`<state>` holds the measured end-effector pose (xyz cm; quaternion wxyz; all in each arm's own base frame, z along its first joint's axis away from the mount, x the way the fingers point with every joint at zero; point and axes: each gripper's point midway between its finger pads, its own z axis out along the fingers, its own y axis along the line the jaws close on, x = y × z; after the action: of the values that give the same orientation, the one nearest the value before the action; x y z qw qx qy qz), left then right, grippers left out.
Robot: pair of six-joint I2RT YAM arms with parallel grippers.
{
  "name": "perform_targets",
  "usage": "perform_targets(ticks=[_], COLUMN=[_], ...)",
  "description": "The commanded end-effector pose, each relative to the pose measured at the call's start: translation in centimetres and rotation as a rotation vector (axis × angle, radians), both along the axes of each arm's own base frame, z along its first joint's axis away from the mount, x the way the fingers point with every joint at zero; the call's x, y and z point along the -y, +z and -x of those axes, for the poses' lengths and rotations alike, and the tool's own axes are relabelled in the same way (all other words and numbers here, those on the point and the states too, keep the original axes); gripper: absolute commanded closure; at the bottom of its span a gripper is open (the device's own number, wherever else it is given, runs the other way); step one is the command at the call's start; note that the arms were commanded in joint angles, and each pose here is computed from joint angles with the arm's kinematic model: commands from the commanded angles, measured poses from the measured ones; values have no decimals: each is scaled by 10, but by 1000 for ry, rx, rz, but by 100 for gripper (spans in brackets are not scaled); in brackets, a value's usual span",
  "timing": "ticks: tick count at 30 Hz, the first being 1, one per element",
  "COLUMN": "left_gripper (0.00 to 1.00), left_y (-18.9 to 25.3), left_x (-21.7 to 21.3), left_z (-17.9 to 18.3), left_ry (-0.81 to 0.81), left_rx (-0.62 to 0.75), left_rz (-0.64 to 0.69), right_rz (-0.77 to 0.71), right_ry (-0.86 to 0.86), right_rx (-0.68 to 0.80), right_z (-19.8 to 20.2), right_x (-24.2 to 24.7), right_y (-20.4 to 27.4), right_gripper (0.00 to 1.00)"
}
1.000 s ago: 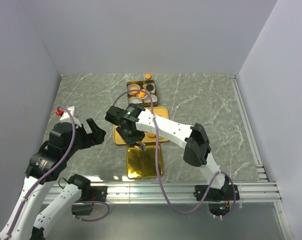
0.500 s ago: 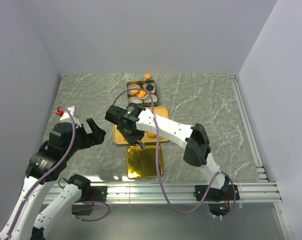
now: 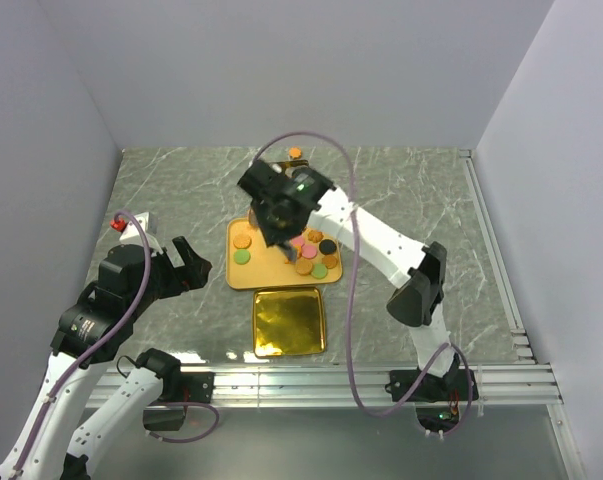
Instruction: Pack the cookies
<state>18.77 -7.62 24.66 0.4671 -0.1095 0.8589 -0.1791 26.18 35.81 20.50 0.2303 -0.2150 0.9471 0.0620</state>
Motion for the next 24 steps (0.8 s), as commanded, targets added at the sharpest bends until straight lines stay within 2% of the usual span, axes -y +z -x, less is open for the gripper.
perform_targets(ticks=[1, 14, 24], left_gripper=[0, 1, 1], left_y=[3, -1, -3], left_x=[2, 3, 3], left_z=[-3, -4, -6], left_ry=[-9, -7, -4], left_rx=[12, -7, -22], left_rz=[7, 0, -7], right_rz=[-162, -243, -272], right_ry=[-89, -169, -182], right_rx=[93, 79, 31], right_z=[-31, -97, -118], right_x=[8, 18, 12], right_y=[54, 43, 21], right_gripper=[68, 68, 68])
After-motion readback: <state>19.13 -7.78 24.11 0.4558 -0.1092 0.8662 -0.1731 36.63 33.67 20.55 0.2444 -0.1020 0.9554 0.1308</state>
